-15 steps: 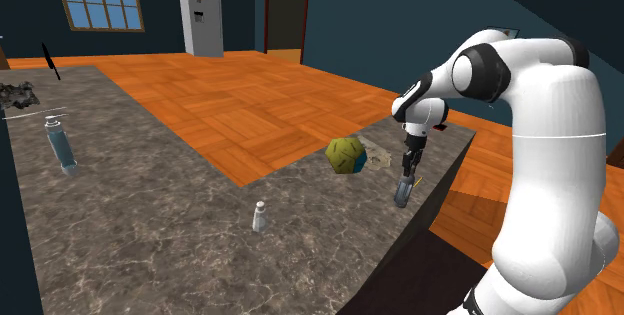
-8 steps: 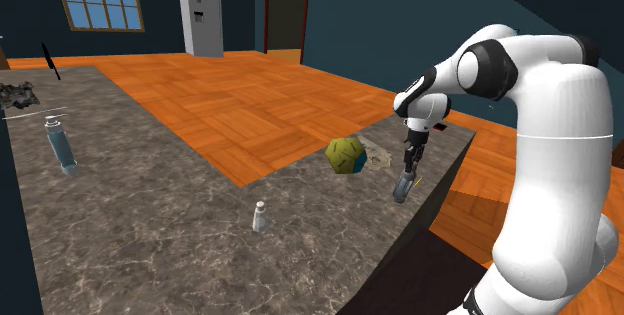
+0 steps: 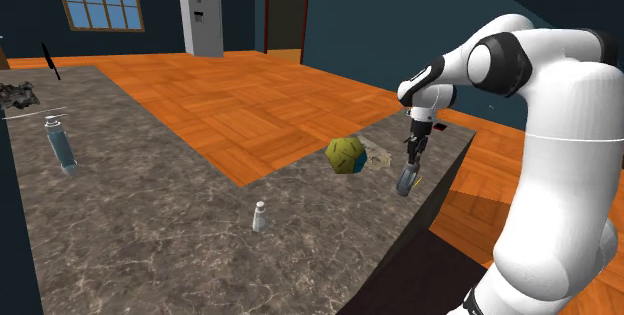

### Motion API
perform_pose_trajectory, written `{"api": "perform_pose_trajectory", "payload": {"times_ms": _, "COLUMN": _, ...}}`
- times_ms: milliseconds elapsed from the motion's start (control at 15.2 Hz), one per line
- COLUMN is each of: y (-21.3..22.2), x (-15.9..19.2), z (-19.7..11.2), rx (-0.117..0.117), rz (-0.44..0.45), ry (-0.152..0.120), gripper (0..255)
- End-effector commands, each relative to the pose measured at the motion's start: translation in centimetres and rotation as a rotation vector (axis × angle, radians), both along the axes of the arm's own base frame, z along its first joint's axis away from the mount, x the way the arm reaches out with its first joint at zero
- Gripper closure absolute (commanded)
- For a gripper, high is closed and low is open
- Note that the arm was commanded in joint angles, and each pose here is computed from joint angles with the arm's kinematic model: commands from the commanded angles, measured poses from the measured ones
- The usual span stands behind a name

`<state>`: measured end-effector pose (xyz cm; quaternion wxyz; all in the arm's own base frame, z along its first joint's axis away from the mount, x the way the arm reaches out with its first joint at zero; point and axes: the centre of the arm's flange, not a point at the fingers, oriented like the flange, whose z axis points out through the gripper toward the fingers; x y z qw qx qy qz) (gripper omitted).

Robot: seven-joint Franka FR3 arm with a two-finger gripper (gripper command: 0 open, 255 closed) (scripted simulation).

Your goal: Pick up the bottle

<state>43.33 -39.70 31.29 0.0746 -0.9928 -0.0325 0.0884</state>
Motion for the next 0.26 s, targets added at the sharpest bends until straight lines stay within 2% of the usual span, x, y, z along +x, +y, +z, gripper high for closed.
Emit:
{"api": "perform_pose_trajectory", "payload": {"times_ms": 0, "y": 0.01, "x": 0.02, "z": 1.09, "rx": 0.0, "rz": 0.0, "ry": 0.0, "gripper": 255}}
{"api": "perform_pose_trajectory", "payload": {"times_ms": 198, "y": 0.01, "x": 0.02, "z": 1.7, "rx": 0.0, "rz": 0.0, "ry": 0.0, "gripper": 255}}
